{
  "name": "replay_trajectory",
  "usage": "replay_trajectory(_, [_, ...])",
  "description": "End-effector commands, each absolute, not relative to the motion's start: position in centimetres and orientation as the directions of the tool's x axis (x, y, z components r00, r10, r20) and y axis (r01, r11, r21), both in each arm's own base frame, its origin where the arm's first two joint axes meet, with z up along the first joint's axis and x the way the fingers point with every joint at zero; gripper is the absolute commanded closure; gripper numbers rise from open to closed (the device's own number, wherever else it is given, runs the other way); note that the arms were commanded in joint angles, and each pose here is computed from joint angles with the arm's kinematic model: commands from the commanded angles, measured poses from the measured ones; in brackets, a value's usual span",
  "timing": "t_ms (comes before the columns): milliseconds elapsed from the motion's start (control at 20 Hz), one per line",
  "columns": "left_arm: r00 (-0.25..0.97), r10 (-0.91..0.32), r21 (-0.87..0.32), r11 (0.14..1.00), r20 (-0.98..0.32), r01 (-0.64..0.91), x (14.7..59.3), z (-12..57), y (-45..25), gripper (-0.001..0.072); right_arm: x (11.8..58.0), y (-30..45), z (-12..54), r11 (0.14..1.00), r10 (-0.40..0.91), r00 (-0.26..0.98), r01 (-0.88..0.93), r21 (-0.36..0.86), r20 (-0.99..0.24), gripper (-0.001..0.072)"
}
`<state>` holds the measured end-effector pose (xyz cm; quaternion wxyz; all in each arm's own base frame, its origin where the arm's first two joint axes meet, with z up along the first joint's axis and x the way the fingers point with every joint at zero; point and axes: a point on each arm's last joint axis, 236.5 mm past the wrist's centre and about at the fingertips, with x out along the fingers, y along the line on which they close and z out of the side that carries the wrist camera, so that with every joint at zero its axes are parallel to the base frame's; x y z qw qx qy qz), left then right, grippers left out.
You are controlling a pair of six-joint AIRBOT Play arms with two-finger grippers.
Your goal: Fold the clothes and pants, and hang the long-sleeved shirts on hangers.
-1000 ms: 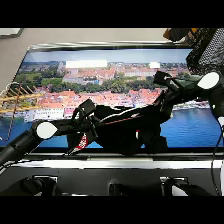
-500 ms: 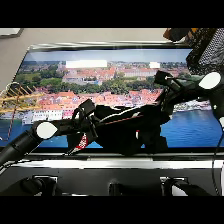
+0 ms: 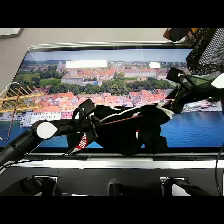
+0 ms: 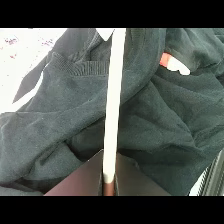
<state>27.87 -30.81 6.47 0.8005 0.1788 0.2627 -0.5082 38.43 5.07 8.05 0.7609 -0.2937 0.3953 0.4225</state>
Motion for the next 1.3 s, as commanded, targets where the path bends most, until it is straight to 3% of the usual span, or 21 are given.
replay_trajectory(0, [0.347,-0.719,0.020,0.420,-0.602,0.907,27.9,6.5,-30.8,0.0676,39.9,4.7,6.1,0.480,0.411,0.329,-0.871,-0.105,-0.850,0.0228])
replay_trajectory(350, [0.346,-0.719,0.020,0.420,-0.602,0.907,27.9,6.5,-30.8,0.0676,39.8,6.2,4.1,0.454,0.486,0.251,-0.891,-0.003,-0.837,0.0237])
replay_trajectory(450, [0.346,-0.719,0.020,0.420,-0.602,0.907,27.9,6.5,-30.8,0.0676,39.3,6.4,4.0,0.443,0.496,0.227,-0.896,0.020,-0.838,0.0406])
replay_trajectory(550, [0.347,-0.719,0.020,0.420,-0.602,0.907,27.9,6.5,-30.8,0.0676,38.9,6.7,4.1,0.434,0.512,0.211,-0.900,0.038,-0.833,0.0452])
replay_trajectory(1000, [0.347,-0.719,0.020,0.421,-0.602,0.907,27.9,6.5,-30.8,0.0675,38.6,8.1,5.1,0.423,0.568,0.203,-0.903,0.072,-0.798,0.0452])
replay_trajectory(1250, [0.347,-0.719,0.020,0.421,-0.602,0.907,27.9,6.5,-30.8,0.0675,38.3,10.6,4.9,0.349,0.542,0.185,-0.937,0.019,-0.820,0.0455])
